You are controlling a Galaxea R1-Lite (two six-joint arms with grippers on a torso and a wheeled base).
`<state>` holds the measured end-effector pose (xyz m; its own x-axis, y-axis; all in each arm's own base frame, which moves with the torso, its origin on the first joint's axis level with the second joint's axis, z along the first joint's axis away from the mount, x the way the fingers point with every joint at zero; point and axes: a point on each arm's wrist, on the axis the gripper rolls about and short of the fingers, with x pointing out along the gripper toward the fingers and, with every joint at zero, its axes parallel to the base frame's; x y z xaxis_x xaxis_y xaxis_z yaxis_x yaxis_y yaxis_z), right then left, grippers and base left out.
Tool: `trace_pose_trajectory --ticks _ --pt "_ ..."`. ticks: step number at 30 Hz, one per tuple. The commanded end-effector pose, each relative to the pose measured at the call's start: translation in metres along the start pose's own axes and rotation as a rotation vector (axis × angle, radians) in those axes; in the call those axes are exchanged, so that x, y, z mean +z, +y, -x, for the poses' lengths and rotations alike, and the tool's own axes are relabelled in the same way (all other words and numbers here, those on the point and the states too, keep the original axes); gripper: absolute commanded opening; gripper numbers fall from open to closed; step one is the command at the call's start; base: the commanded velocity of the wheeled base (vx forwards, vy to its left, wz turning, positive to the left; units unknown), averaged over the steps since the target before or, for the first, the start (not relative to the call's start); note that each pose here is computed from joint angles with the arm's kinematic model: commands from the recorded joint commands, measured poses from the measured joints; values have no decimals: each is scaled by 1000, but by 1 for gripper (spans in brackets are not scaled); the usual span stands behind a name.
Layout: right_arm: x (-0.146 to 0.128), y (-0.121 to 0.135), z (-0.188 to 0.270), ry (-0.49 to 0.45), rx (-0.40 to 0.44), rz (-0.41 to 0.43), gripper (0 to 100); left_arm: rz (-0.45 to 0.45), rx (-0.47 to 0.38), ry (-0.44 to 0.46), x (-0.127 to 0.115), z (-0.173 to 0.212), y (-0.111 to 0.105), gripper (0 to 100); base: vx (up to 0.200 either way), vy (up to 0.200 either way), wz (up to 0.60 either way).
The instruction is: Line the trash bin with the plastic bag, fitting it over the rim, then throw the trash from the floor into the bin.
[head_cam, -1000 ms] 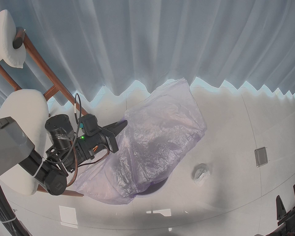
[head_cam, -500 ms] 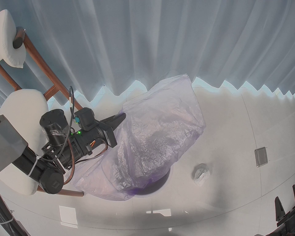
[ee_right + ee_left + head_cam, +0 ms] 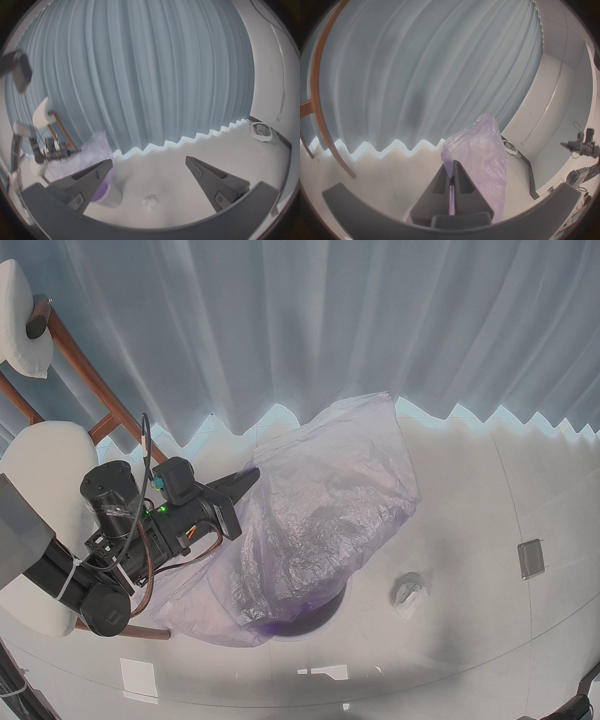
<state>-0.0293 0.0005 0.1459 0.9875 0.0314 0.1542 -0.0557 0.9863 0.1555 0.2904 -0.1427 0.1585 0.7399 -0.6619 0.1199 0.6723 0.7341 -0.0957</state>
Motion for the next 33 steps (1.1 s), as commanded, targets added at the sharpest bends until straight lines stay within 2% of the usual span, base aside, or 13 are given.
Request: trace_pose_trajectory --ticks 1,4,8,13,15,20,27,33 --pt "58 12 -79 243 92 -288 100 4 -3 9 -3 -1 -1 0 0 0 0" --pt "30 10 -92 377 137 -383 100 2 -4 9 -3 0 -2 0 0 0 0" --pt "5 9 -102 473 207 -402 100 3 -4 12 -4 -1 -1 0 0 0 0" --pt "-11 9 -134 603 183 -419 100 -10 -8 18 -6 -2 -7 0 0 0 0" --pt "-17 12 -149 640 202 -417 100 -17 -4 13 -6 -2 -7 0 0 0 0" --pt "-28 17 -174 645 241 -406 100 -20 -5 1 -2 -1 -8 0 0 0 0" --pt "-51 24 -206 738 243 -397 100 -26 -12 -21 7 3 -12 0 0 0 0" --pt "-71 33 -231 741 278 -373 100 -31 -15 -41 14 6 -13 0 0 0 0"
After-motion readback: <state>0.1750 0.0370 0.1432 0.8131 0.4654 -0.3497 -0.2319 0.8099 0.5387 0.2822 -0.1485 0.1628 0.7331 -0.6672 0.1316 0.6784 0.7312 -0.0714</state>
